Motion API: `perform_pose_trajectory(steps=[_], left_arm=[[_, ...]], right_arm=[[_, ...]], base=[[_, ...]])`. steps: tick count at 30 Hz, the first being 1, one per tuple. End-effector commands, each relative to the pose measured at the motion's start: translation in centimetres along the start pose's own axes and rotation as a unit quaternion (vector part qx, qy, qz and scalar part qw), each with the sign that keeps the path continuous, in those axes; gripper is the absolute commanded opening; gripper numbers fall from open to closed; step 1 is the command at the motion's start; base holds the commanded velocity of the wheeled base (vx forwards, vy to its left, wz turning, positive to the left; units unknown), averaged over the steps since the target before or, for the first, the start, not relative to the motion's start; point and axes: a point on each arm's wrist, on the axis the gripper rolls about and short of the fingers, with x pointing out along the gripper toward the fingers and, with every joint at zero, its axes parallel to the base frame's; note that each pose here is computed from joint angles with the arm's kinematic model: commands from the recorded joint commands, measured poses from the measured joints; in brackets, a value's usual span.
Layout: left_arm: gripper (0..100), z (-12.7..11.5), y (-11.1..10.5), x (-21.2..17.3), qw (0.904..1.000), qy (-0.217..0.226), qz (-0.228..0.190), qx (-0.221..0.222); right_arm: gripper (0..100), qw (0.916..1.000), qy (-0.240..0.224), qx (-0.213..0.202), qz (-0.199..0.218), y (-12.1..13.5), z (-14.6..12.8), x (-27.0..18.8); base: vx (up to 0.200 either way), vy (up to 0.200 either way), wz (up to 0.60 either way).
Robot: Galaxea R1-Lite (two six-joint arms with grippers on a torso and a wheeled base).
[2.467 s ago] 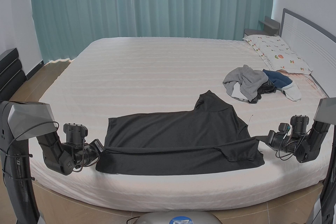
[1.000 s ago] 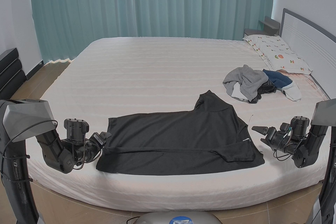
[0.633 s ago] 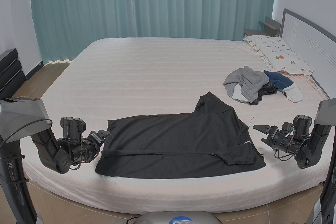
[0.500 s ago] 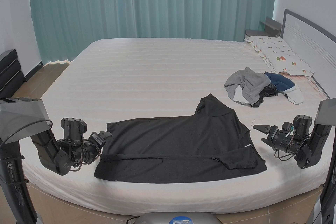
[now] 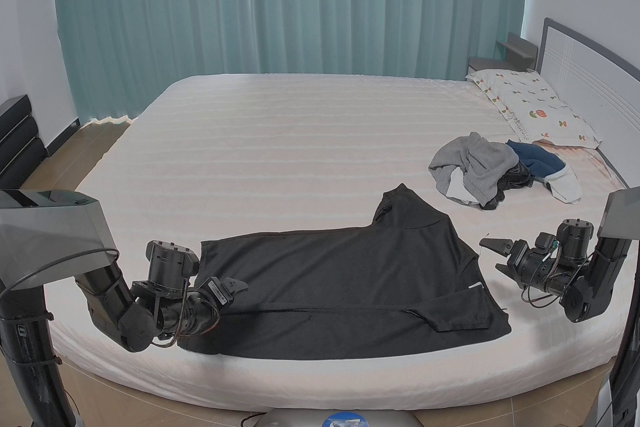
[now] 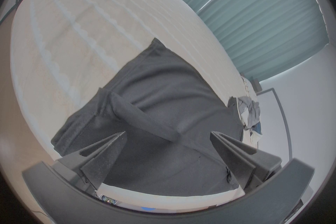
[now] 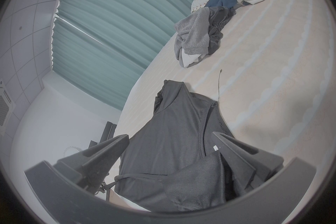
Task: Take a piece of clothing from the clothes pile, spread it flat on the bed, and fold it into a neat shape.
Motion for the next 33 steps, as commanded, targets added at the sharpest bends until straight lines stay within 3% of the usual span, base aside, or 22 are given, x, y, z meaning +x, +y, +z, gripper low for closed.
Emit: perform_pose_trajectory(steps=[1,15,22,24,29,33], left_arm=[[100,-0.2,-0.6,0.7,0.9999,0.004,-0.003,0.011],[100,0.5,-1.0,3.0,0.9991,0.013,0.028,0.027],[100,1.8,-1.0,4.5,0.9985,-0.03,0.043,0.017],[100,2.2,-1.1,4.7,0.9981,-0.041,0.045,0.011],[100,4.1,-0.4,4.2,0.9953,-0.066,0.045,-0.054],[100,4.9,-0.1,3.8,0.9941,-0.074,0.045,-0.065]], right_arm=[[100,1.0,0.001,-0.001,0.001,0.1,0.0,0.0],[100,1.0,0.004,-0.001,0.001,0.1,-0.2,0.1],[100,1.0,0.005,-0.001,0.001,0.1,-0.3,0.2],[100,1.0,0.006,0.0,0.0,0.1,-0.4,0.2],[100,0.9999,-0.001,-0.015,0.0,1.4,-0.7,1.5],[100,0.9997,0.005,-0.023,-0.002,2.7,-1.5,2.6]], base=[[0.0,0.0,0.0],[0.0,0.0,0.0],[0.0,0.0,0.0],[0.0,0.0,0.0],[0.0,0.0,0.0],[0.0,0.0,0.0]])
